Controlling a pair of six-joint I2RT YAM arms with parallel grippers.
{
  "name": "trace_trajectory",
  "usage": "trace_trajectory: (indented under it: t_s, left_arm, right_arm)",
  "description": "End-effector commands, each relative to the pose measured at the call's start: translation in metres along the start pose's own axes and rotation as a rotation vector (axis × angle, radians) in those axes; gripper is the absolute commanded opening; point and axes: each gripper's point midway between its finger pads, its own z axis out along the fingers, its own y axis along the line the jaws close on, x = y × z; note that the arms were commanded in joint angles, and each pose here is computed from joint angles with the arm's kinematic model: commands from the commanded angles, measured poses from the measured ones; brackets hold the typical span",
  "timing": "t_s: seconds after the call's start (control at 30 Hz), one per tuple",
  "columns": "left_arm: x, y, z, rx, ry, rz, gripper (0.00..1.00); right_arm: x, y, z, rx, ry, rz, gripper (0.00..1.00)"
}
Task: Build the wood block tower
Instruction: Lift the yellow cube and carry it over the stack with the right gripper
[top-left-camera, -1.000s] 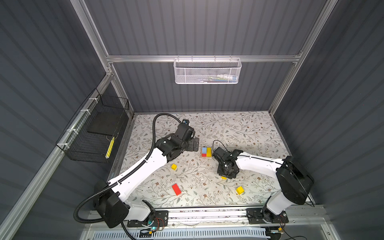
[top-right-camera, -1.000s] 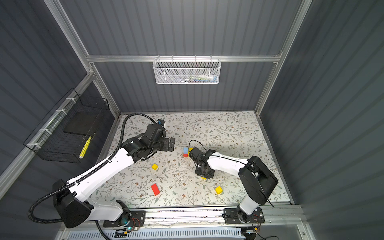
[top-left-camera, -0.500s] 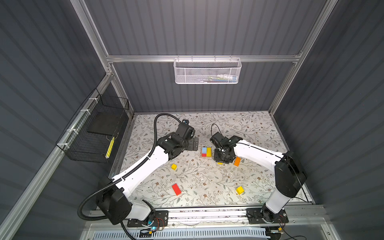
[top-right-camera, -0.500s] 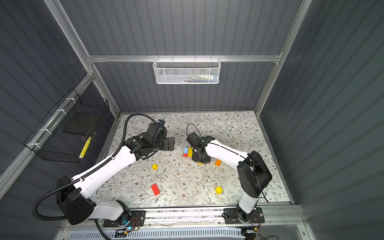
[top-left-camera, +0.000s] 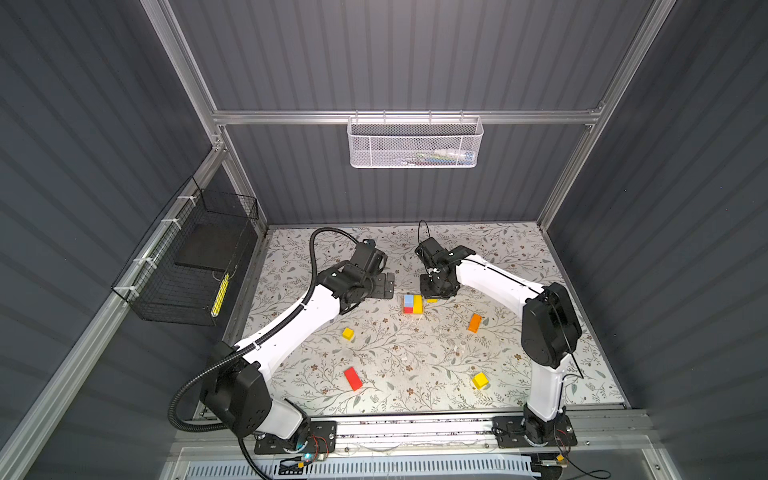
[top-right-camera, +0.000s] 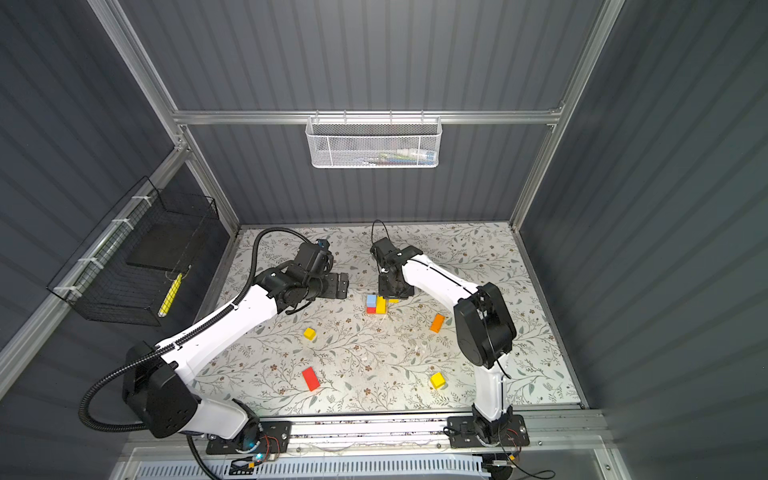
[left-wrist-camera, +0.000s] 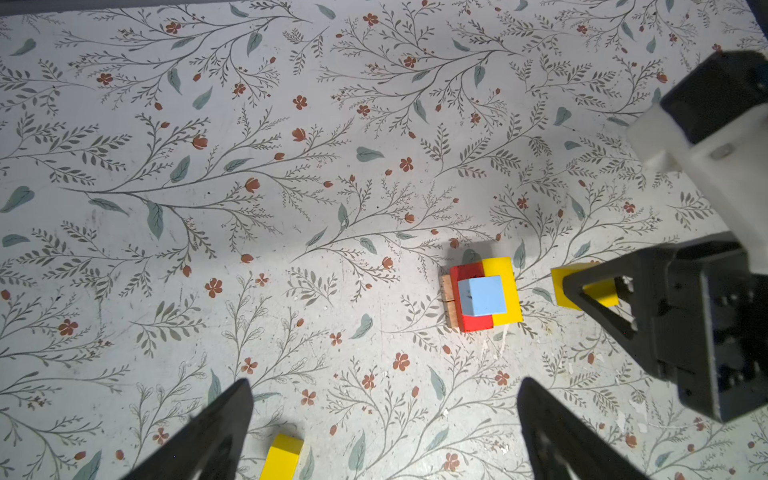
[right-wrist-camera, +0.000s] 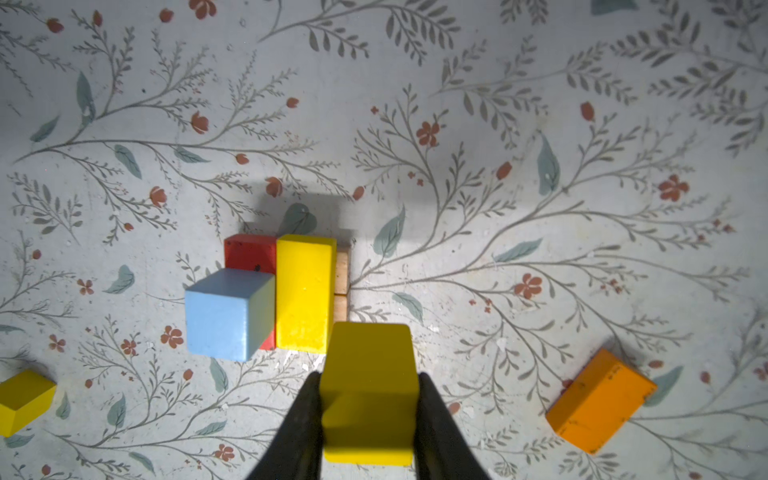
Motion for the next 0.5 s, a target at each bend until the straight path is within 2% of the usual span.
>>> trace_trajectory:
  t_s: [0.0,0.47]
  left_arm:
    - [-0.008,-0.004,0.0,0.022,0.001,-0.009,0.99]
    - [-0.007,0.001,0.006,0.016,0.02,-0.02,0.99]
  right_arm:
    - [0.001,0.006,0.003,-0.016,0.042,-0.055,0.21]
    - [0.005,0.024,0.018,-0.077,0.088,-0.051,0.22]
